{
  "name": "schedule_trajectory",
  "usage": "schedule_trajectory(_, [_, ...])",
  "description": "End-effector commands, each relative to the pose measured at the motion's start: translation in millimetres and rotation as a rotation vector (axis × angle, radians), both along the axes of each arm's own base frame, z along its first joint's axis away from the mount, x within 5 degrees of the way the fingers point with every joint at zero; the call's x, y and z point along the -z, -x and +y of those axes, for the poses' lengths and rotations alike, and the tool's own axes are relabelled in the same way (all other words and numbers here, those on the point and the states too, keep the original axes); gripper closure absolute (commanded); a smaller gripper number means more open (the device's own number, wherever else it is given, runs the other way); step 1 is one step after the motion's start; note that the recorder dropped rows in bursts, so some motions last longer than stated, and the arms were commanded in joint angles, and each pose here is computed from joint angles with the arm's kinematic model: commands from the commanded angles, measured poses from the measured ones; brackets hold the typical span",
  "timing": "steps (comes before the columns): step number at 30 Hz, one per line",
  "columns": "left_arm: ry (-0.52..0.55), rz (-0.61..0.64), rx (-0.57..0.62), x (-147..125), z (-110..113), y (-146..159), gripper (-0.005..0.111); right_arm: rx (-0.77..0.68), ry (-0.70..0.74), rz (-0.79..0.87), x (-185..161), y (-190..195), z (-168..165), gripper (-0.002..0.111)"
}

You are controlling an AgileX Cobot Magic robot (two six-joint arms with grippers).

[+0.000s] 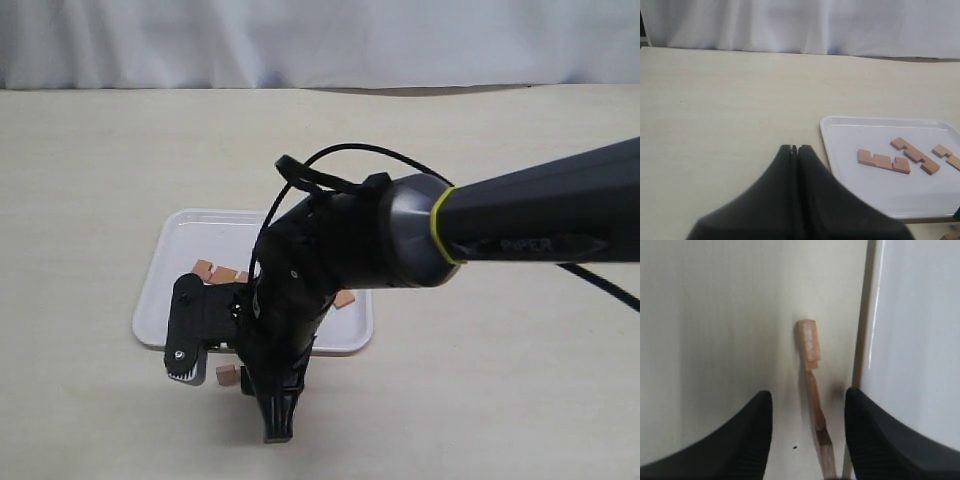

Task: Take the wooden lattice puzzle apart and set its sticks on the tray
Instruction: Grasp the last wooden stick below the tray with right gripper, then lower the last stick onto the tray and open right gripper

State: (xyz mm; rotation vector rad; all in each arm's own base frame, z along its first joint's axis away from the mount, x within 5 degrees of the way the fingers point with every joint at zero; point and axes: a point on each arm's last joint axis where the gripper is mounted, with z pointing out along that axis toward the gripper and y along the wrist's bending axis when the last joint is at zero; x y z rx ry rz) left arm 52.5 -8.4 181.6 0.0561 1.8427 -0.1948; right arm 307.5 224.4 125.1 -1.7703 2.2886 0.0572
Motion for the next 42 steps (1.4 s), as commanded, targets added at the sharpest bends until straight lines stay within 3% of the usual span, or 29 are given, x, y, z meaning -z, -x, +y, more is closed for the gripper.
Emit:
schedule_trajectory(1, [0.002, -0.009, 0.002, -0.3, -0.2, -0.2, 0.107, -0.023, 0.006, 0.005, 7.7, -1.1, 1.3, 0.065])
schedule_trajectory(3, [0.002, -0.009, 0.002, -0.3, -0.2, -0.2, 0.107, -0.048, 0.012, 0.002, 8.6, -1.1, 1.3, 0.071])
schedule_trajectory(7, [0.002, -0.009, 0.002, -0.3, -0.2, -0.2, 0.107, -0.055, 0.002, -0.018, 8.1, -2.7, 2.3, 0.104])
schedule_trajectory(15, [0.002, -0.009, 0.002, -0.3, -0.2, -0.2, 0.107, -0.027, -0.043, -0.051, -6.7, -3.3, 3.9, 0.104])
schedule_trajectory(21, [0.002, -0.009, 0.002, -0.3, -0.2, -0.2, 0.107, -0.014, -0.130, -0.193, -50.0, -7.8, 0.7, 0.104])
schedule_trajectory(25, [0.002, -0.009, 0.002, -0.3, -0.2, -0.2, 0.107, 0.063, -0.198, -0.294, -61.0, -22.9, -8.1, 0.104])
schedule_trajectory(29, [0.002, -0.009, 0.002, -0.3, -0.2, -0.2, 0.107, 0.220, -0.253, -0.330, -43.5, -44.5, -20.2, 0.104])
schedule_trajectory(38, [0.003, -0.011, 0.002, -0.5, -0.2, -0.2, 0.107, 0.192, -0.145, -0.266, -16.5, -43.4, -22.8, 0.102])
schedule_trajectory(42, [0.003, -0.011, 0.002, -0.5, -0.2, -0.2, 0.107, 0.262, -0.154, -0.255, -14.7, -44.2, -23.9, 0.071])
